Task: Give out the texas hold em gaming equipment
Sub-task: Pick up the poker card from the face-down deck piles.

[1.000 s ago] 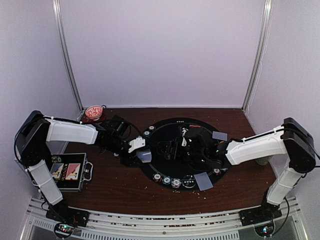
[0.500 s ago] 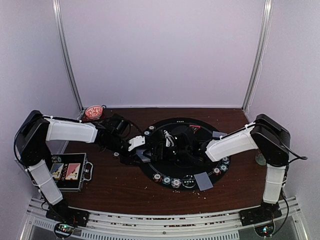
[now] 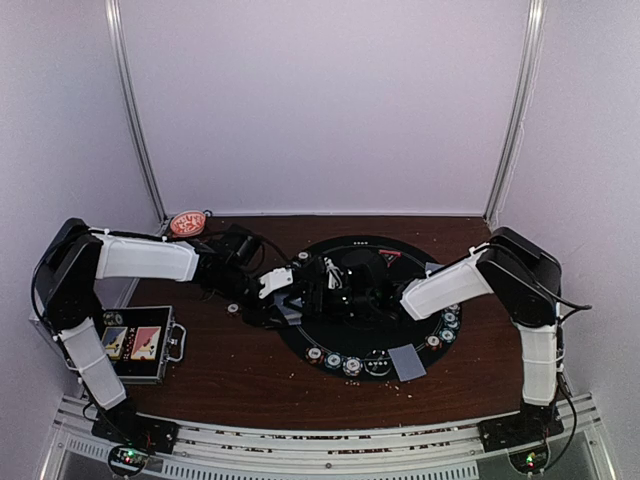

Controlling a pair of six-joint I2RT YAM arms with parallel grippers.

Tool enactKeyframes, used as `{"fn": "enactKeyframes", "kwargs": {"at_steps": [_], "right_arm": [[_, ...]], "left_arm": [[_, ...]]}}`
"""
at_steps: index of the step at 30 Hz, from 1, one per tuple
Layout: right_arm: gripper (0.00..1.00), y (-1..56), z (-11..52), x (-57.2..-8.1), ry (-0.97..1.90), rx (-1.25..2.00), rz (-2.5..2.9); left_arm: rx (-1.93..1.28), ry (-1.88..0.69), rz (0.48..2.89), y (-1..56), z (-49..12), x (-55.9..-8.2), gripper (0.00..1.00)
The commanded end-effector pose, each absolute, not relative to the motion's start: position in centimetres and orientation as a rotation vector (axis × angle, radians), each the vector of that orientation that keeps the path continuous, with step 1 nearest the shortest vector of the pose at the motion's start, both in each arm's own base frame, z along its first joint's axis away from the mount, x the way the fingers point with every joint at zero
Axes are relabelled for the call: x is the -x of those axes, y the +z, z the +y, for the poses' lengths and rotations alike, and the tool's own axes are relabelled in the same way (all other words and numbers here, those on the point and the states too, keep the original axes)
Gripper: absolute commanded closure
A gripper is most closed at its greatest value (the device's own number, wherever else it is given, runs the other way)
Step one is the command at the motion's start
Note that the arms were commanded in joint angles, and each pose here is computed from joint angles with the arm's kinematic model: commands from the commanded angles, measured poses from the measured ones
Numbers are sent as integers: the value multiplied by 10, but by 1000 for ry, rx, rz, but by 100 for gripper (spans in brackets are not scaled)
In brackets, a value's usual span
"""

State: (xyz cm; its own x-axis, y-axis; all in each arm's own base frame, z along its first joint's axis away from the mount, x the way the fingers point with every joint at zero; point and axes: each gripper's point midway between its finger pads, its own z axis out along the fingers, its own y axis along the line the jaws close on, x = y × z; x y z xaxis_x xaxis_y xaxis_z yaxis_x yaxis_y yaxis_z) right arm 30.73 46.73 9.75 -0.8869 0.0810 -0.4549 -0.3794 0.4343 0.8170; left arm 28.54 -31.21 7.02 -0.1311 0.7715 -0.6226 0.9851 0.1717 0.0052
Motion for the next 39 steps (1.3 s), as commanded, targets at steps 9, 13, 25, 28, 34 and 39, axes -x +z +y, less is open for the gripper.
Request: {"fn": "enactKeyframes", "kwargs": {"at_steps": [9,13,25,28,34,39], "right_arm": [[41,103,467,-323,1462,245,2211],[41,109,472,-316,1509,294,2187],[54,95,472,-313,1476,307,2237],[56,94,465,-318,1410,282,2246],[60,96,448,-327,1319,243,2252],[69,94,446,-328,1284,248,2260]], "left_arm": [[-1615,-582,2002,71,-316,-294,52],[-1618,-588,2000,71,-317,-294,52],[-1626,-613,1998,69,-317,-293,52],[-1628,-616,1998,68,-316,-293,52],[-1629,-621,1996,69,-317,-293,52],[-1633,-623,2000,67,-317,-292,52]]}}
